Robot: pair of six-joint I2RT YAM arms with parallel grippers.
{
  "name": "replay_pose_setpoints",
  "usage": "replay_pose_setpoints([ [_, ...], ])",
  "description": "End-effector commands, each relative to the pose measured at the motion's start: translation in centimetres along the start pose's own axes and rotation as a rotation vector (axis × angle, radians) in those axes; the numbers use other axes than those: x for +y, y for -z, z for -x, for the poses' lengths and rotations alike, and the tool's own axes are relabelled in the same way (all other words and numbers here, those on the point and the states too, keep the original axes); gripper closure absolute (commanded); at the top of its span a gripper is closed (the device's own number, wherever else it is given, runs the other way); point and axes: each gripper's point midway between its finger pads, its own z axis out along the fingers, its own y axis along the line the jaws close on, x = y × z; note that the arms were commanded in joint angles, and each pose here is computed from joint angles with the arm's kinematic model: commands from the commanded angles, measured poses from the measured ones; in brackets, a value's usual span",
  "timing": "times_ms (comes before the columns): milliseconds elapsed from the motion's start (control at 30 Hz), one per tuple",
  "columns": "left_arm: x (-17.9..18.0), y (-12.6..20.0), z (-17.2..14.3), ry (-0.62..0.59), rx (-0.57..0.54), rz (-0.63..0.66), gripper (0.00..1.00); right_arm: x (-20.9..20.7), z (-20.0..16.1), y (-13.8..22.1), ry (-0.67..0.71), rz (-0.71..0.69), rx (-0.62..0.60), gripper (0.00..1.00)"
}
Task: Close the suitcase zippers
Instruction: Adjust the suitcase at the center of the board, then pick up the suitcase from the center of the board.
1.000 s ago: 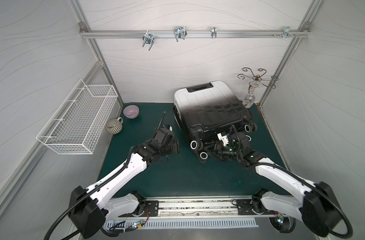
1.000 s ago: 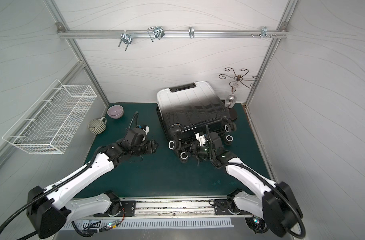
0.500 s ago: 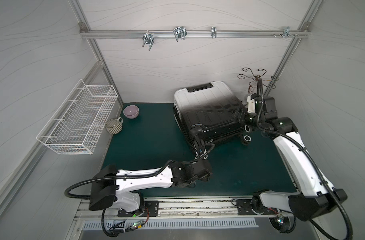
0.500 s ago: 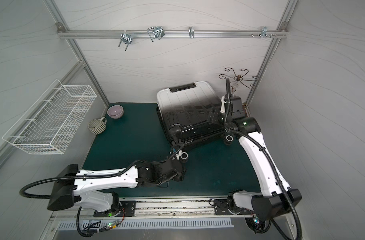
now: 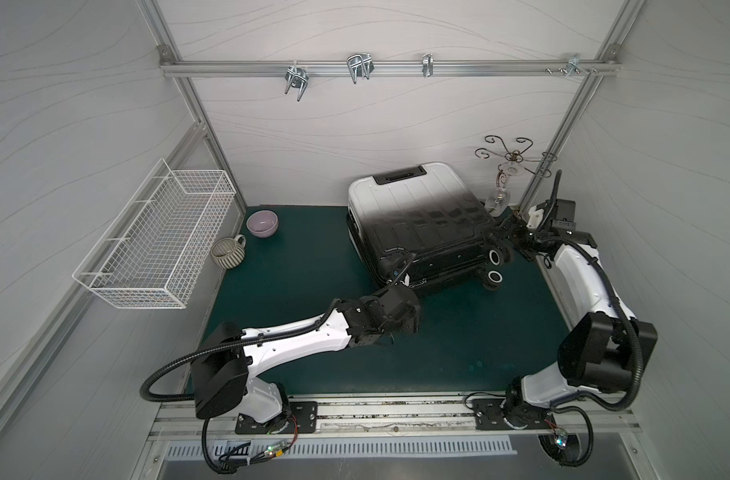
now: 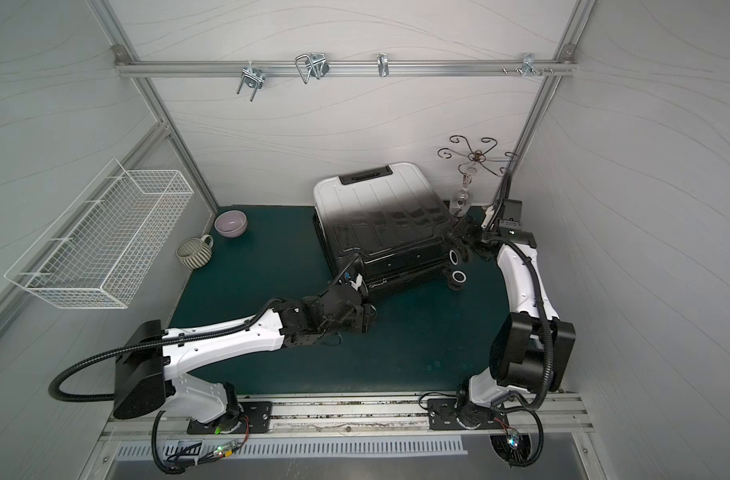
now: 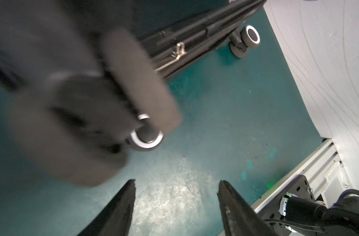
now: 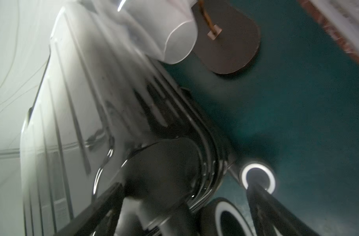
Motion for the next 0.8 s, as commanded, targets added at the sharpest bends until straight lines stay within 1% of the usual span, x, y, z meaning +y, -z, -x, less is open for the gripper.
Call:
replay_pose_setpoints([
  [0, 0.9, 2.8, 1.2, 0.028, -0.031, -0.038, 0.38, 3.0, -4.3, 0.6, 0.067, 0.150, 0.104, 0.07],
  [67, 2.0, 3.8, 1.4, 0.049, -0.051, -0.031, 0.39, 3.6, -6.6, 0.6, 0.086, 0.177, 0.148, 0.11],
  [100, 2.5, 4.3, 1.5, 0.055, -0.059, -0.025, 0.39, 4.2, -8.1, 0.6, 0.121, 0.180, 0.176, 0.11],
  [200, 3.8, 6.2, 2.3, 0.043, -0.093, 0.005, 0.39, 5.4, -11.4, 0.7, 0.192, 0.156, 0.231, 0.13],
  [333, 5.6, 8.4, 2.6, 0.018, -0.125, 0.067, 0.40, 4.7, -13.9, 1.1, 0.238, 0.075, 0.273, 0.17],
  [433, 7.0, 9.3, 2.0, 0.054, -0.136, 0.083, 0.41, 4.4, -15.9, 0.7, 0.297, 0.026, 0.314, 0.19],
  [567, 7.6, 9.0, 0.4, 0.150, -0.122, 0.060, 0.41, 3.6, -18.2, -0.8, 0.393, -0.055, 0.379, 0.22],
  [667, 8.7, 7.7, -1.1, 0.199, -0.087, 0.105, 0.37, 2.9, -18.7, -1.7, 0.465, -0.142, 0.396, 0.22],
  [733, 9.1, 7.1, -1.3, 0.206, -0.087, 0.129, 0.36, 2.5, -18.7, -1.9, 0.516, -0.202, 0.404, 0.21],
  [767, 9.4, 7.0, -1.2, 0.205, -0.090, 0.146, 0.36, 2.3, -18.5, -1.7, 0.549, -0.244, 0.407, 0.17],
])
